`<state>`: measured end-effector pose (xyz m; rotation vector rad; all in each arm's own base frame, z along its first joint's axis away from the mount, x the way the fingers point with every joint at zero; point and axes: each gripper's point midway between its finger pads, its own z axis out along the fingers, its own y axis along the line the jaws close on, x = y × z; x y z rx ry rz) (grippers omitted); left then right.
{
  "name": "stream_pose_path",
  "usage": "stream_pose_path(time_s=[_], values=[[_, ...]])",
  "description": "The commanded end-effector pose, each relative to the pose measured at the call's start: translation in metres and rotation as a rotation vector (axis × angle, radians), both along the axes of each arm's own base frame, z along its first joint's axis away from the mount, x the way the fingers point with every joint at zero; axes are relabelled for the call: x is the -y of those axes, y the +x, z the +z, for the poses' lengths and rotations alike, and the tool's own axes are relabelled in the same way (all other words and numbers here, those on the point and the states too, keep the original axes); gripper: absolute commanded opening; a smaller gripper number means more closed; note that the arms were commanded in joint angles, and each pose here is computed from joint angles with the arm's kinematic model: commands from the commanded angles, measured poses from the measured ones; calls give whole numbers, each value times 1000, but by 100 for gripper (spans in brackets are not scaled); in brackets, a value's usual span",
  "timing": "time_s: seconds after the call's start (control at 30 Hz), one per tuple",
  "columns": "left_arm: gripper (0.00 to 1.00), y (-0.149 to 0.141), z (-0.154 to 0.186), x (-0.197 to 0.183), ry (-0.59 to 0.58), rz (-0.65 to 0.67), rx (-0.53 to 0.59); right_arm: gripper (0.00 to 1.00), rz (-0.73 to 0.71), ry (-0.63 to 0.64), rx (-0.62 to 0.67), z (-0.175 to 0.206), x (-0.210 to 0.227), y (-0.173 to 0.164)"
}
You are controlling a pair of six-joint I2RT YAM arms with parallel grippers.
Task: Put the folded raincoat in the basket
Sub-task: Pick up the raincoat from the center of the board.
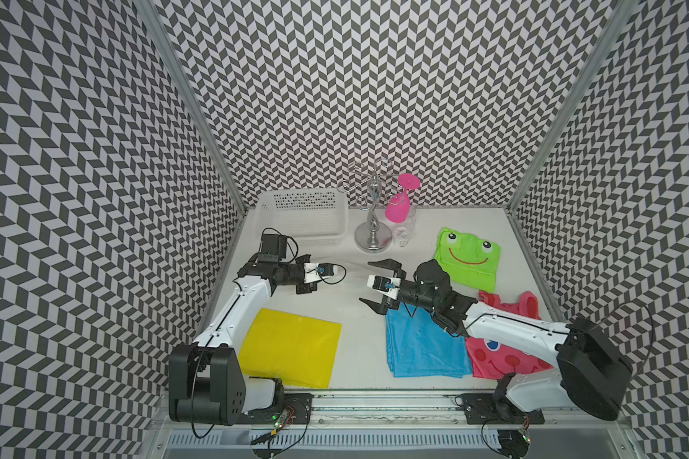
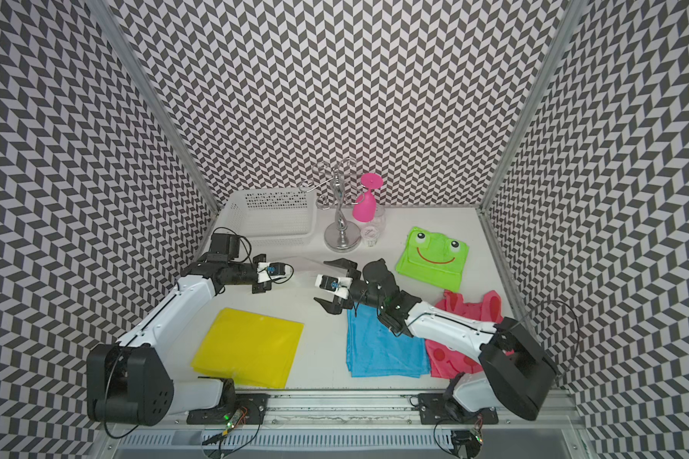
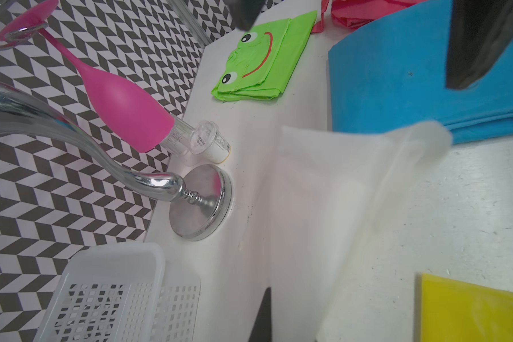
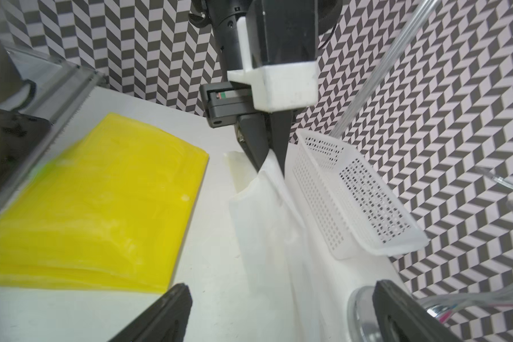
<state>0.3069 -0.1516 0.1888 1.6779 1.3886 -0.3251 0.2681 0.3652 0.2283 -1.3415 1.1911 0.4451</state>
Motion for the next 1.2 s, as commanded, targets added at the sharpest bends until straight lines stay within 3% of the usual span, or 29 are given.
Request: stream_pose_path(time_s=[0.0, 0.17, 0.27, 0.4, 0.57, 0.8, 0.93, 1.17], values=[[0, -11, 20, 8, -42, -84, 26, 100, 20, -7, 150, 13, -21, 9], [0, -11, 25, 9, -56, -83, 29, 86, 148, -20, 103, 0, -54, -6], [0, -11, 25, 9, -51, -79, 21, 79, 148, 14, 65, 1, -58, -6], [0, -17, 31, 9, -51, -95, 23, 50, 146, -28, 30, -8, -62, -2], [6, -22, 37, 6, -57, -98, 23, 2, 113, -84, 27, -16, -58, 3], [68, -30, 39, -2, -75, -102, 19, 0, 87, 24, 53, 23, -44, 0], [81, -33, 24, -4, -61, -114, 5, 0, 76, 104, 43, 46, -34, 2], [81, -26, 16, -4, -74, -87, 10, 0, 58, 195, -6, 64, -21, 10]])
